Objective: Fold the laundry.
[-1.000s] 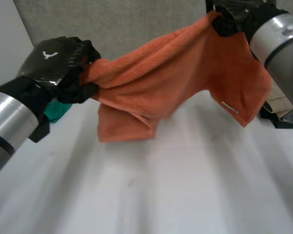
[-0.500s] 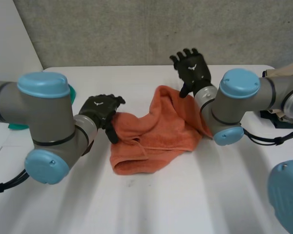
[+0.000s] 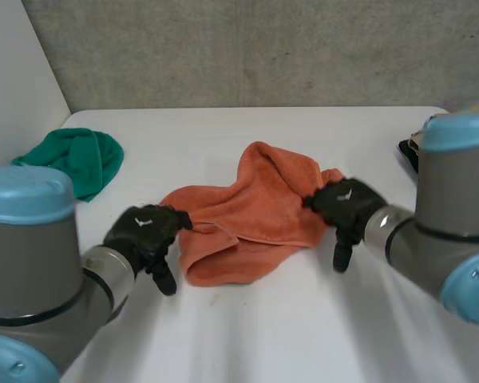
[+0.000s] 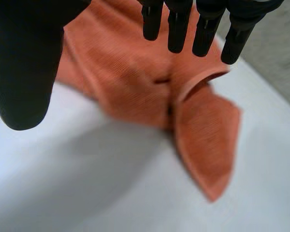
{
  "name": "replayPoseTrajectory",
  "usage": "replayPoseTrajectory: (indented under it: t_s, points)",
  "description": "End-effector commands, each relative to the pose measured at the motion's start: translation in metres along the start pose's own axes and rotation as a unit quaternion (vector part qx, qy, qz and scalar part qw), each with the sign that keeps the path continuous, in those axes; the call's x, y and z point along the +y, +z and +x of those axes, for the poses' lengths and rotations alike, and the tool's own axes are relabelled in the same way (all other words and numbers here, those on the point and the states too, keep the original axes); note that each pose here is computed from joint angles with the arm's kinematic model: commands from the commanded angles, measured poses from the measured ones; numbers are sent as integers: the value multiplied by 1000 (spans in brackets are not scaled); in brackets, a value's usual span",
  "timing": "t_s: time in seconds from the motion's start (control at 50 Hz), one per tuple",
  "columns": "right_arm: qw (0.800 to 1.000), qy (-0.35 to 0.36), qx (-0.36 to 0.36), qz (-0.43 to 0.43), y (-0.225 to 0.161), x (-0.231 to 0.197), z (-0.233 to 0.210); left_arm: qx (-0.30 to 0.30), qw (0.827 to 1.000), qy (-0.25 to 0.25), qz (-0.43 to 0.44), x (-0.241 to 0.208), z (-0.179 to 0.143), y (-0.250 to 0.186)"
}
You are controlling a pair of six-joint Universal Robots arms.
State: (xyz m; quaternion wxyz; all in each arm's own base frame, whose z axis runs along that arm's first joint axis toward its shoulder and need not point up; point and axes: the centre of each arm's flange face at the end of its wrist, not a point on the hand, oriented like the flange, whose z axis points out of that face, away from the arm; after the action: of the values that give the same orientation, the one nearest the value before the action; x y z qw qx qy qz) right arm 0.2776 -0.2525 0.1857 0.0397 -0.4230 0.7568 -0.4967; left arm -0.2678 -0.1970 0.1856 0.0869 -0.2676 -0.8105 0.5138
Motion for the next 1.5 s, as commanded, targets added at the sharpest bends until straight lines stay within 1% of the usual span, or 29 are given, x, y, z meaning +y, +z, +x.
replayPoseTrajectory:
  t_s: [0.02, 0.12, 0.24, 0.44, 0.6, 0.7, 0.8, 0.86, 0.88, 0.94, 0.96, 1.02, 1.04, 1.1, 1.14, 1.18, 1.24, 1.3, 1.32, 1.36, 1.38, 1.42, 1.44, 1.5]
  points:
    - [1000, -1, 5, 31, 36, 26, -12, -18, 1000, 10, -7, 11, 3, 35]
    - [998, 5, 21, 58, 55, 32, -11, -31, 999, 16, 6, 9, 4, 53]
    - [996, 6, 33, 78, 69, 35, -9, -24, 999, 30, -3, 14, 12, 68]
    - [995, 14, 27, 94, 74, 31, -12, -13, 999, 34, -1, 18, 22, 83]
    - [995, 18, 25, 93, 81, 34, -12, -17, 999, 32, 4, 16, 21, 90]
    - [994, 21, 34, 98, 84, 33, -6, -17, 999, 25, 14, 13, 21, 91]
    - [992, 24, 53, 115, 81, 22, 10, -32, 999, 17, 31, 6, 16, 90]
    - [988, 25, 76, 134, 68, 2, 31, -76, 995, 1, 57, -13, -4, 81]
    - [984, 24, 96, 147, 57, -12, 49, -101, 991, -8, 83, -30, -19, 72]
    - [979, 27, 122, 159, 36, -33, 76, -131, 982, -23, 131, -59, -42, 57]
    - [976, 29, 137, 167, 19, -47, 97, -149, 976, -30, 158, -75, -58, 46]
    - [973, 29, 149, 175, -1, -62, 121, -169, 963, -37, 205, -100, -81, 28]
    - [972, 28, 150, 181, -16, -72, 135, -177, 956, -39, 230, -114, -94, 15]
    - [972, 26, 138, 186, -37, -85, 148, -176, 948, -33, 262, -132, -108, -6]
    - [974, 23, 124, 186, -53, -93, 155, -169, 948, -29, 266, -136, -113, -12]
    - [978, 22, 107, 177, -63, -96, 157, -154, 954, -25, 255, -134, -114, -14]
    - [982, 19, 92, 163, -66, -94, 154, -141, 962, -26, 233, -128, -114, -13]
    - [988, -4, 80, 130, -58, -85, 147, -139, 969, -29, 200, -115, -114, -5]
    - [991, -27, 82, 100, -52, -76, 145, -144, 972, -29, 183, -107, -116, 2]
    - [993, -44, 83, 66, -46, -65, 143, -152, 975, -28, 162, -97, -120, 11]
    - [994, -64, 82, 27, -38, -53, 140, -158, 977, -23, 142, -88, -122, 21]
    - [993, -85, 76, -6, -31, -41, 138, -162, 979, -15, 119, -76, -124, 33]
    - [992, -106, 69, -28, -22, -32, 134, -163, 981, -5, 101, -67, -125, 45]
    - [990, -123, 58, -45, -4, -22, 129, -168, 981, 13, 97, -60, -129, 67]
